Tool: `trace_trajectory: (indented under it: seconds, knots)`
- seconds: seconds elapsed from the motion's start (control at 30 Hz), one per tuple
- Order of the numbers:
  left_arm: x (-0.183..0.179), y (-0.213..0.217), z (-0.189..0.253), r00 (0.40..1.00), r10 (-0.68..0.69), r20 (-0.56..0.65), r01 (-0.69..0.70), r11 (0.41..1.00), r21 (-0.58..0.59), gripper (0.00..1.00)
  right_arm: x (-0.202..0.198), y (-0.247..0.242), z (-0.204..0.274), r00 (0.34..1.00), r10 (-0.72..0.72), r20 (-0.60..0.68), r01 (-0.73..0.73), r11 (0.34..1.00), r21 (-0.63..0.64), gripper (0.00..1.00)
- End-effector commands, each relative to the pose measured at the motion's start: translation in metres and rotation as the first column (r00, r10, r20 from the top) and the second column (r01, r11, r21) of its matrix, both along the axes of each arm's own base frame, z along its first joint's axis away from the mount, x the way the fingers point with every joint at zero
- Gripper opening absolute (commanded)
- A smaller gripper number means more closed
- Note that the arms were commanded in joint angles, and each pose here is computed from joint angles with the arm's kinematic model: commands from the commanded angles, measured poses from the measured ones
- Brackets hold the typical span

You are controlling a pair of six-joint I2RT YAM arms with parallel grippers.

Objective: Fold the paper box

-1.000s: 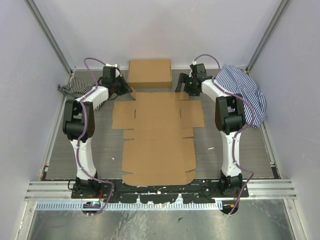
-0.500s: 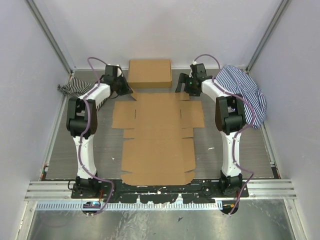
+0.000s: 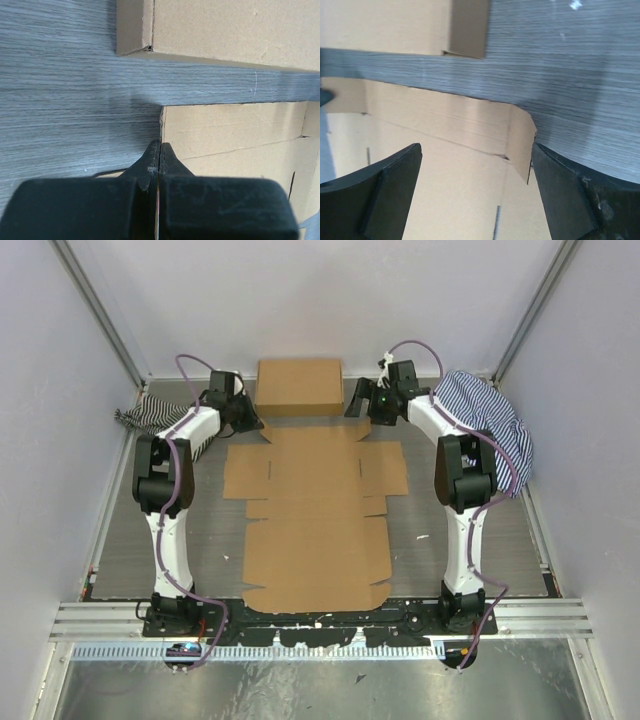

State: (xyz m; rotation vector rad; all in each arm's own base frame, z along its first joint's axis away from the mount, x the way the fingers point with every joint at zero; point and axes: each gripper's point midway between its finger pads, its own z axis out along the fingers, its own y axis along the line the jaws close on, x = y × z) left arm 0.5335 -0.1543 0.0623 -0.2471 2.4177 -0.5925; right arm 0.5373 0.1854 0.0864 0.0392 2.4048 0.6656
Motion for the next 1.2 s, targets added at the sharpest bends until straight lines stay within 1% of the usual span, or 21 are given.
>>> trace_trajectory:
  seconds: [0.0, 0.13, 0.27, 0.3, 0.43, 0.53, 0.63, 0.7, 0.8, 0.9, 1.03, 1.17]
  knots:
    - [-0.002, -0.012, 0.022, 0.999, -0.037, 0.025, 0.038, 0.999, -0.02, 0.0, -0.005, 0.032, 0.054, 0.989, 0.109, 0.1, -0.122, 0.983, 0.134, 0.95]
    - [-0.003, -0.02, 0.027, 0.998, -0.054, 0.035, 0.055, 0.998, -0.027, 0.0, -0.007, 0.044, 0.054, 0.985, 0.145, 0.099, -0.16, 0.972, 0.172, 0.94]
    - [-0.004, -0.029, 0.03, 0.996, -0.079, 0.042, 0.081, 0.996, -0.046, 0.0, -0.006, 0.054, 0.046, 0.982, 0.168, 0.091, -0.182, 0.967, 0.179, 0.94]
    - [-0.004, -0.032, 0.03, 0.995, -0.085, 0.045, 0.088, 0.995, -0.051, 0.01, -0.006, 0.056, 0.042, 0.981, 0.172, 0.085, -0.185, 0.966, 0.18, 0.94]
    - [-0.005, -0.04, 0.031, 0.993, -0.103, 0.049, 0.107, 0.992, -0.072, 0.11, -0.006, 0.063, 0.033, 0.98, 0.186, 0.071, -0.197, 0.963, 0.186, 0.94]
    - [-0.005, -0.045, 0.035, 0.993, -0.107, 0.055, 0.112, 0.989, -0.1, 0.23, -0.006, 0.064, 0.025, 0.981, 0.188, 0.055, -0.195, 0.963, 0.184, 0.94]
    - [-0.005, -0.049, 0.037, 0.992, -0.11, 0.057, 0.116, 0.985, -0.126, 0.27, -0.007, 0.061, 0.013, 0.983, 0.18, 0.032, -0.182, 0.968, 0.172, 0.93]
    - [-0.004, -0.049, 0.038, 0.992, -0.108, 0.057, 0.115, 0.986, -0.123, 0.26, -0.007, 0.056, 0.013, 0.987, 0.155, 0.033, -0.158, 0.977, 0.145, 0.92]
    - [-0.004, -0.044, 0.04, 0.993, -0.097, 0.063, 0.103, 0.99, -0.094, 0.25, -0.003, 0.042, 0.028, 0.993, 0.093, 0.079, -0.1, 0.991, 0.092, 0.92]
    - [-0.003, -0.041, 0.042, 0.993, -0.096, 0.062, 0.101, 0.992, -0.079, 0.26, 0.003, 0.014, 0.041, 0.994, -0.033, 0.101, 0.033, 0.999, 0.007, 0.94]
    - [-0.003, -0.041, 0.04, 0.994, -0.097, 0.054, 0.101, 0.992, -0.072, 0.26, -0.001, -0.028, 0.03, 0.983, -0.18, 0.03, 0.182, 0.98, -0.076, 0.97]
    - [-0.004, -0.041, 0.038, 0.994, -0.095, 0.047, 0.099, 0.993, -0.07, 0.26, -0.009, -0.054, 0.011, 0.97, -0.244, -0.017, 0.241, 0.966, -0.096, 0.97]
